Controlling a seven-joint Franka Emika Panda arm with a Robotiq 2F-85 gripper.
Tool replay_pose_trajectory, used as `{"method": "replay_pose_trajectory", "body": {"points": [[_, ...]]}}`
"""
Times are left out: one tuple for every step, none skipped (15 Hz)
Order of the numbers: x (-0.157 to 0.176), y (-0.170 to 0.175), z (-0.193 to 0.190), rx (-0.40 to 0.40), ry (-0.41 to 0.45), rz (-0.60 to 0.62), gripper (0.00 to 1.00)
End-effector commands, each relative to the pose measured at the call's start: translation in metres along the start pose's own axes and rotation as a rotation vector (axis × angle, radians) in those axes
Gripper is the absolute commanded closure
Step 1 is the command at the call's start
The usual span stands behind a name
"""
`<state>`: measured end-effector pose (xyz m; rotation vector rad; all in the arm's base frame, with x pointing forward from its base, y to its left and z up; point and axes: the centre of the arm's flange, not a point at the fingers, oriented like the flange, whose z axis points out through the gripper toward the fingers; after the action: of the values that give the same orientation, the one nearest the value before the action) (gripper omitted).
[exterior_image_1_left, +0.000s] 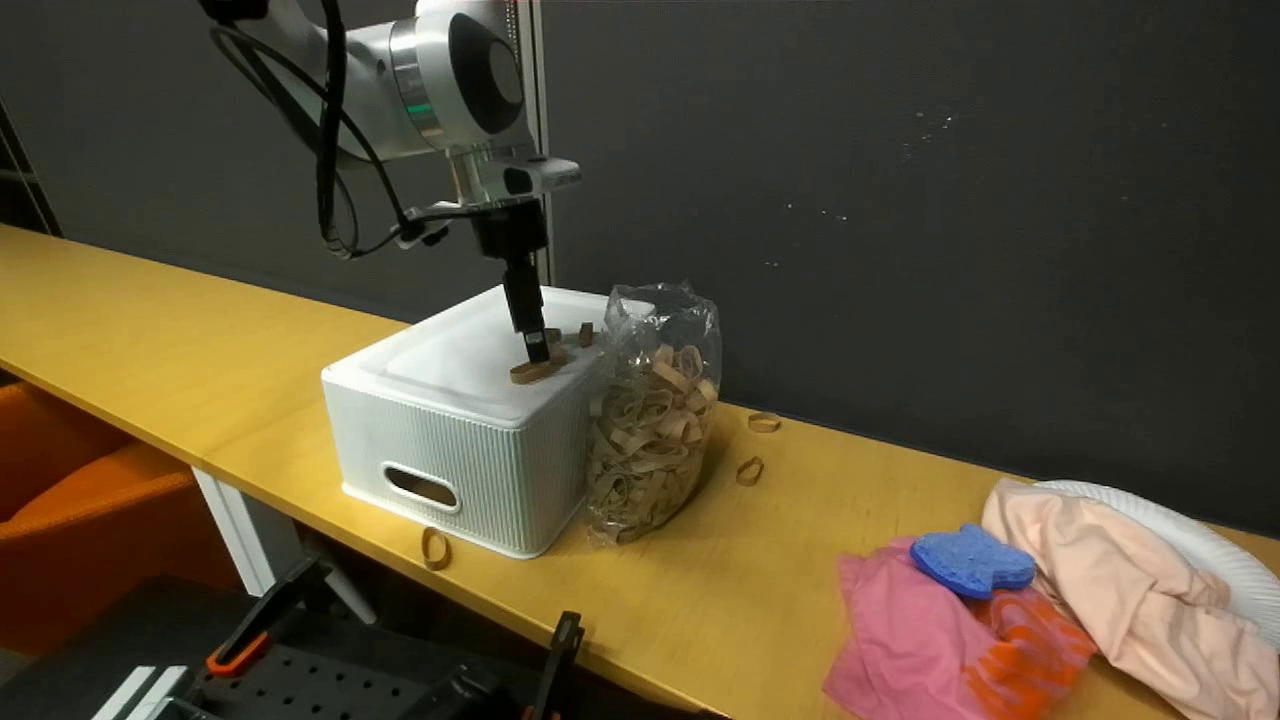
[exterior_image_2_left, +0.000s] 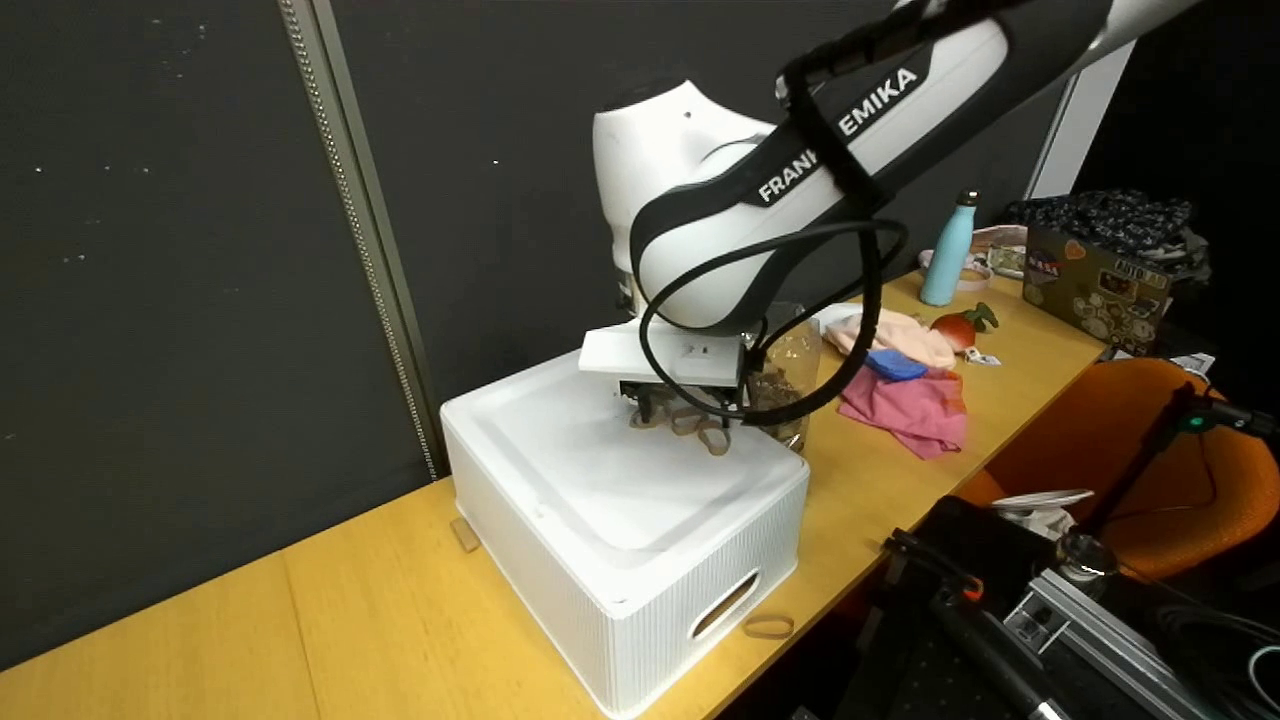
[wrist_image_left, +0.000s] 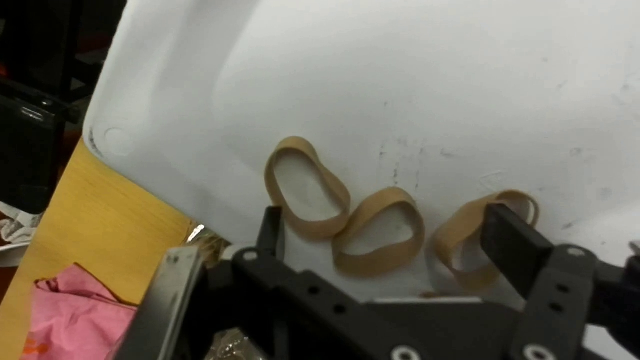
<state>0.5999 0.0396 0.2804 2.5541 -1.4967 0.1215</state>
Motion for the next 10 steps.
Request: {"method": "replay_pose_trajectory", "body": {"points": [[-0.001,-0.0109,0.0,0.009,0.02,0.006,0.0],[-0.0014,-0.0116,0.001,0.009,0.019,0.006,0.0],[-0.0019,-0.0122,0.002,0.008,0.018,0.005,0.0],[-0.0022,-0.0123,0.0036,0.007,0.017,0.005,0.0],[-0.0026,-0.0119,0.0046,0.004,0.018,0.006,0.0],[-0.003,-0.0112,0.0055,0.001,0.019,0.006,0.0],[-0.0032,-0.0107,0.0068,-0.001,0.018,0.007,0.0],[-0.0033,-0.0102,0.0087,-0.002,0.016,0.008,0.0],[-0.0035,-0.0098,0.0094,-0.005,0.018,0.008,0.0],[-0.0037,-0.0096,0.0077,-0.003,0.022,0.008,0.25]]}}
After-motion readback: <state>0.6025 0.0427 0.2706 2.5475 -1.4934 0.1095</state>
